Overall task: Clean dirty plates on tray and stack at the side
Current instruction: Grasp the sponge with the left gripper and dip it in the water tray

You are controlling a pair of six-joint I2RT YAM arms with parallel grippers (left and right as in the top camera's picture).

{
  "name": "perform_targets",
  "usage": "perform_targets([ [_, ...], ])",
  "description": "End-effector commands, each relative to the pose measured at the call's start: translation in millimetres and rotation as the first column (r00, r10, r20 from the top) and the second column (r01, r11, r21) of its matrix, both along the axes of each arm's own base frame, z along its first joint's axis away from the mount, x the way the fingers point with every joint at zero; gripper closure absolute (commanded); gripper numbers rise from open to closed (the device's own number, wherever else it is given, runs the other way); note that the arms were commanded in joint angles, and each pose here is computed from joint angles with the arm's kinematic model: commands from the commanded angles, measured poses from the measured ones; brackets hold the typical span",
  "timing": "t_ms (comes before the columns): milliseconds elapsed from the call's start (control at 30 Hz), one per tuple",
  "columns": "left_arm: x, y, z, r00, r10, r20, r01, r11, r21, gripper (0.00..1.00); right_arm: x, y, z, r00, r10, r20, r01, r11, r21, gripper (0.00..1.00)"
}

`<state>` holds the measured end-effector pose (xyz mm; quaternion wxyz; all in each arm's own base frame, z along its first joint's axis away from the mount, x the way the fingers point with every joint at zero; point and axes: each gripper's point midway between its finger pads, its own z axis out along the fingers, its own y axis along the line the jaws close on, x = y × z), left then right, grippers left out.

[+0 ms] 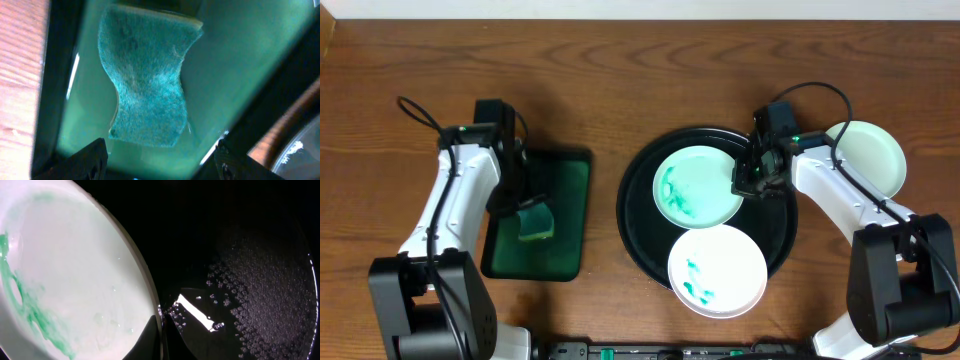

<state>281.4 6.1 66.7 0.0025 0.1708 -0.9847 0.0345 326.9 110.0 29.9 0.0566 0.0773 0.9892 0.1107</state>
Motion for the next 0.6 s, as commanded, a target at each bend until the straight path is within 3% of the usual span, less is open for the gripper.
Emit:
perform_targets([
  [0, -3, 5, -12, 1.000, 0.024, -0.010, -0.024, 1.000, 0.013, 0.30, 4, 1, 2, 1.000, 0.010, 0.010, -0.010, 1.000, -0.008, 0.99],
  [300, 4, 13, -30, 0.999, 0.043, -0.022, -0.042, 0.999, 0.012, 0.35, 0, 0, 2, 1.000, 0.015, -0.006, -0.015, 1.000, -0.013, 0.99],
  [567, 5, 10, -56, 0.996, 0.040, -0.078, -0.041, 0.999, -0.008, 0.53, -5, -1, 1, 1.000, 0.017, -0.023, -0.017, 1.000, -0.018, 0.99],
])
